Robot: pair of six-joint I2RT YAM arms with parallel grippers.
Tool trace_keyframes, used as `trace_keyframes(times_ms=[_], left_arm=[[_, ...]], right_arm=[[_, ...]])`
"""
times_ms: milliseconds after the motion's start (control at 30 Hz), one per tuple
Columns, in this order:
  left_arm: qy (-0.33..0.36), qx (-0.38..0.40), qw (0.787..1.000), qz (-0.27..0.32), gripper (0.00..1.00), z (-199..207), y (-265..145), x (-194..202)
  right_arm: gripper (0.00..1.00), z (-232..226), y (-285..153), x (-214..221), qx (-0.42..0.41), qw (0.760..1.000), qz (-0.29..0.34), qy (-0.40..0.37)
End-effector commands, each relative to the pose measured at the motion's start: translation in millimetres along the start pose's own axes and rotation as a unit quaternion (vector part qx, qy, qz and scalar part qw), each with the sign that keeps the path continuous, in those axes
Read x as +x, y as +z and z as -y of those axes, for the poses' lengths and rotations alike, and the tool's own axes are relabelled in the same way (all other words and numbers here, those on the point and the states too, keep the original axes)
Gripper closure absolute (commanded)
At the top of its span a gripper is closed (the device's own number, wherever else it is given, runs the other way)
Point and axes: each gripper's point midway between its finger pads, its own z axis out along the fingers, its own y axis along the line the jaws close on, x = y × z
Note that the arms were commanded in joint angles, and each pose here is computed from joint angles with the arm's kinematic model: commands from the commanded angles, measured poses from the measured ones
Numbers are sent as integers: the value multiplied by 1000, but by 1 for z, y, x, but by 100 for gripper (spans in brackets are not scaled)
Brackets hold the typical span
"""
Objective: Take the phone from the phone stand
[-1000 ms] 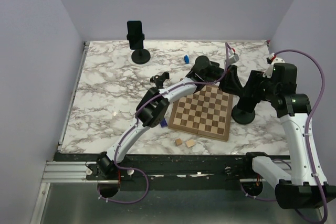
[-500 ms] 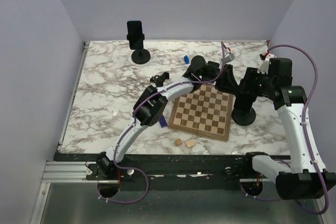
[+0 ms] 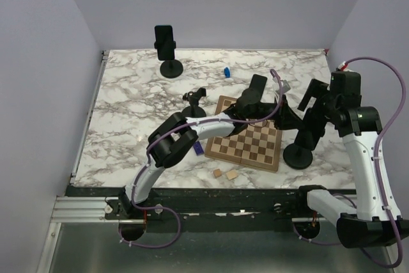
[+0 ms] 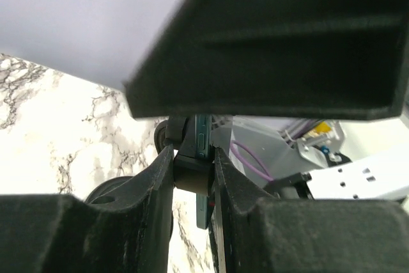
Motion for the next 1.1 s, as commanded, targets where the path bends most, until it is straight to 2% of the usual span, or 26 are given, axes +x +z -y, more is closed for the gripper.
trace_keyframes(times_ms=[0, 267, 500, 633, 667, 767, 800, 900, 933, 967, 1067], left_arm=[[61, -103, 991, 57, 100, -13, 2, -25], [121, -163, 975, 85, 100, -20, 2, -42], [132, -174, 974, 67, 100, -34, 6, -39], [117, -138, 982, 55, 100, -29, 10, -32], [112, -132, 984, 50, 97, -27, 11, -30], [98, -122, 987, 44, 61, -23, 8, -28], [96, -119, 987, 44, 53, -20, 7, -29], [88, -102, 990, 31, 38, -11, 5, -30], [88, -96, 991, 28, 24, -8, 4, -31], [89, -89, 992, 25, 15, -4, 3, -32], [92, -80, 992, 19, 8, 4, -5, -34]], right_arm=[[0, 25, -16, -16, 74, 996, 36, 35], [0, 43, -32, -19, 121, 989, 54, 60], [0, 29, -22, -17, 79, 995, 45, 35], [0, 22, -17, -17, 55, 997, 53, 24], [0, 23, -18, -17, 57, 997, 55, 23], [0, 24, -21, -18, 57, 997, 57, 16], [0, 24, -23, -19, 56, 997, 59, 12], [0, 23, -20, -18, 53, 997, 57, -3], [0, 22, -17, -16, 50, 997, 51, -8], [0, 21, -15, -14, 45, 998, 46, -10], [0, 17, -11, -9, 33, 999, 38, -17]])
